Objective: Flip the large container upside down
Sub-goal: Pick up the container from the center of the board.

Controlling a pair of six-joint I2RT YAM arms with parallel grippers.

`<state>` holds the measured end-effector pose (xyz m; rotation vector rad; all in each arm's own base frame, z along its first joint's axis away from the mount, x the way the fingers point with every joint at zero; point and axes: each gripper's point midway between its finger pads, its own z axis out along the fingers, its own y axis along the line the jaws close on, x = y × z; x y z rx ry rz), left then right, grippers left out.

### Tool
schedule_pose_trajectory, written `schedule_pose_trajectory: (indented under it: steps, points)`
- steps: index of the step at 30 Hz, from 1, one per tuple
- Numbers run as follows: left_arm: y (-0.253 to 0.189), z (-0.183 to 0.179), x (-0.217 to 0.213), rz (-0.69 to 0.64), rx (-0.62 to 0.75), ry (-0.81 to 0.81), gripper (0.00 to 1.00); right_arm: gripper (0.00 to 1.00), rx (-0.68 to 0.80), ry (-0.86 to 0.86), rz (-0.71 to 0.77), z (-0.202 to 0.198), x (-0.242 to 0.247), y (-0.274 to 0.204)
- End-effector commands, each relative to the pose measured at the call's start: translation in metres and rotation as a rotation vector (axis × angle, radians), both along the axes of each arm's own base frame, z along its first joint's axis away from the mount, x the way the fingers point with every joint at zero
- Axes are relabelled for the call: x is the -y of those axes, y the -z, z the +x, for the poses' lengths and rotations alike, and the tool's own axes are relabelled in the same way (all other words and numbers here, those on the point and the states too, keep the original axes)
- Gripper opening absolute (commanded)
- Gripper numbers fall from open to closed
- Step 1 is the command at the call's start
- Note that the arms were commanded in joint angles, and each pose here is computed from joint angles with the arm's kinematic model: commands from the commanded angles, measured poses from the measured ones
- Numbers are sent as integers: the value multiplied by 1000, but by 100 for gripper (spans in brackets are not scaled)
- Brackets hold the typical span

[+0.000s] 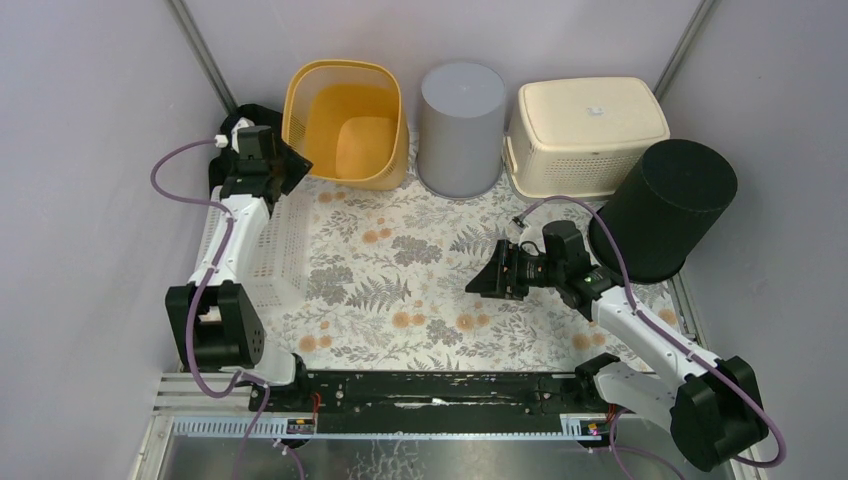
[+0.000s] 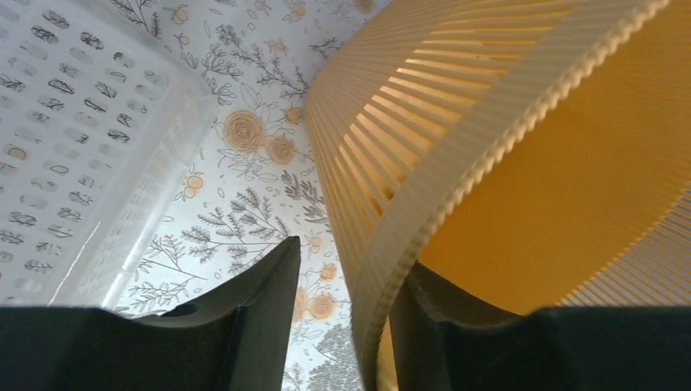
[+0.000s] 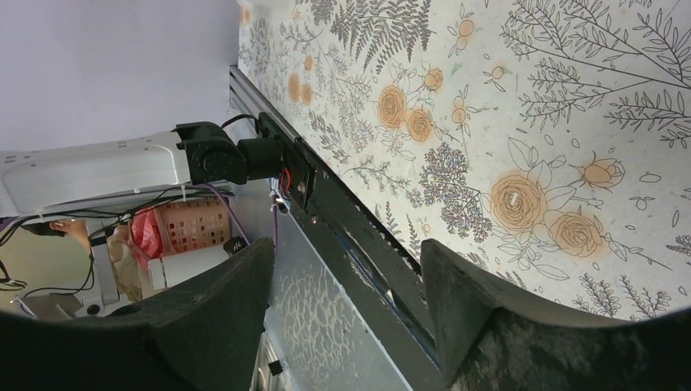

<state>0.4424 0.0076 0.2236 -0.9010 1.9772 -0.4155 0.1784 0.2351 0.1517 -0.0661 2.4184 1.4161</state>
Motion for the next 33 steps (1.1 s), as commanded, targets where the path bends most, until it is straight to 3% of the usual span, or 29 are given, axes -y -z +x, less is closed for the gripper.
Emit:
schedule_pose_trajectory:
  steps: [1,5,8,16,25,33]
  points:
    - [17,-1,0,31,-38,19,44,73,28,-14,40,4,-4,-9]
    - [19,0,4,30,-44,44,15,73,28,-15,40,4,-4,-10]
    - [14,-6,7,39,-46,63,0,73,28,-16,39,3,-4,-9]
    - [-4,-49,27,35,-23,154,0,73,70,-14,21,8,-3,-22]
    - [-56,-120,41,66,70,231,0,73,123,-10,-4,15,-1,-45]
    - [-58,-154,64,-3,46,335,0,73,153,-7,-18,21,-1,-61]
